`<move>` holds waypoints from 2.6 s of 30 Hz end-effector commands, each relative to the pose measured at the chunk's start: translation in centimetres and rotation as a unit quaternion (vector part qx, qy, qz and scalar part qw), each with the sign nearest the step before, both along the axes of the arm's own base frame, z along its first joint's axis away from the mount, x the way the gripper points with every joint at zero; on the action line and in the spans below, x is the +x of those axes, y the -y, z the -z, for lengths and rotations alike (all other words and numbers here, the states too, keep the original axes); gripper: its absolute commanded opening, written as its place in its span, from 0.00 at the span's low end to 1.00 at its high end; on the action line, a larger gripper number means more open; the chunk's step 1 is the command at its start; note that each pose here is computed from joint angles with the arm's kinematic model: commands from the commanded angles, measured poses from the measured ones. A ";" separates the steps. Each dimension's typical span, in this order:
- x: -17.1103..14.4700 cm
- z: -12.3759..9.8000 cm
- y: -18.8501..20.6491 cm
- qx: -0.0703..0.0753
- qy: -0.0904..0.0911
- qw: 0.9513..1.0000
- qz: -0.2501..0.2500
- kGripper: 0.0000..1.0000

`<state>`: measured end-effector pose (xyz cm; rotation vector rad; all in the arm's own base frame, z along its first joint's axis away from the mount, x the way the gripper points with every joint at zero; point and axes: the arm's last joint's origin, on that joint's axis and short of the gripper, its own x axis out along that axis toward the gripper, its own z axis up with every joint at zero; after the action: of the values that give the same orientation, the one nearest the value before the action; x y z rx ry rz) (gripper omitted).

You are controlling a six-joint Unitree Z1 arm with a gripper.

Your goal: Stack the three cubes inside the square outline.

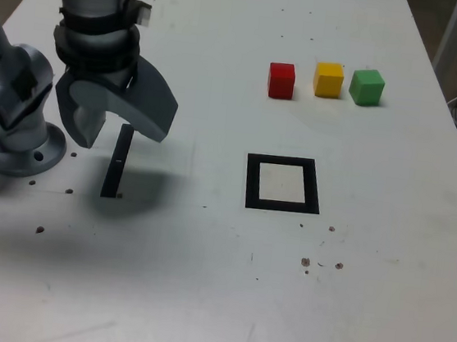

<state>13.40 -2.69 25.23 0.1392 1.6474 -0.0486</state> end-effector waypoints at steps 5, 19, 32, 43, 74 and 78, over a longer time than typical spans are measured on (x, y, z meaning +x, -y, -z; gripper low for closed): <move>1.5 -1.6 -0.1 -0.012 0.029 0.999 0.011 0.99; 7.7 -5.3 -7.4 0.014 0.026 0.999 -0.020 0.99; 14.6 -5.1 -16.9 0.010 -0.011 1.000 -0.025 0.99; 17.9 -1.5 -19.6 0.045 -0.052 0.997 -0.020 0.99; 22.2 3.3 -21.4 0.007 -0.087 0.996 0.009 0.96; 22.3 3.8 -21.3 0.003 -0.092 0.996 0.012 0.96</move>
<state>35.53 18.72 21.96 0.1625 1.8221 -0.0660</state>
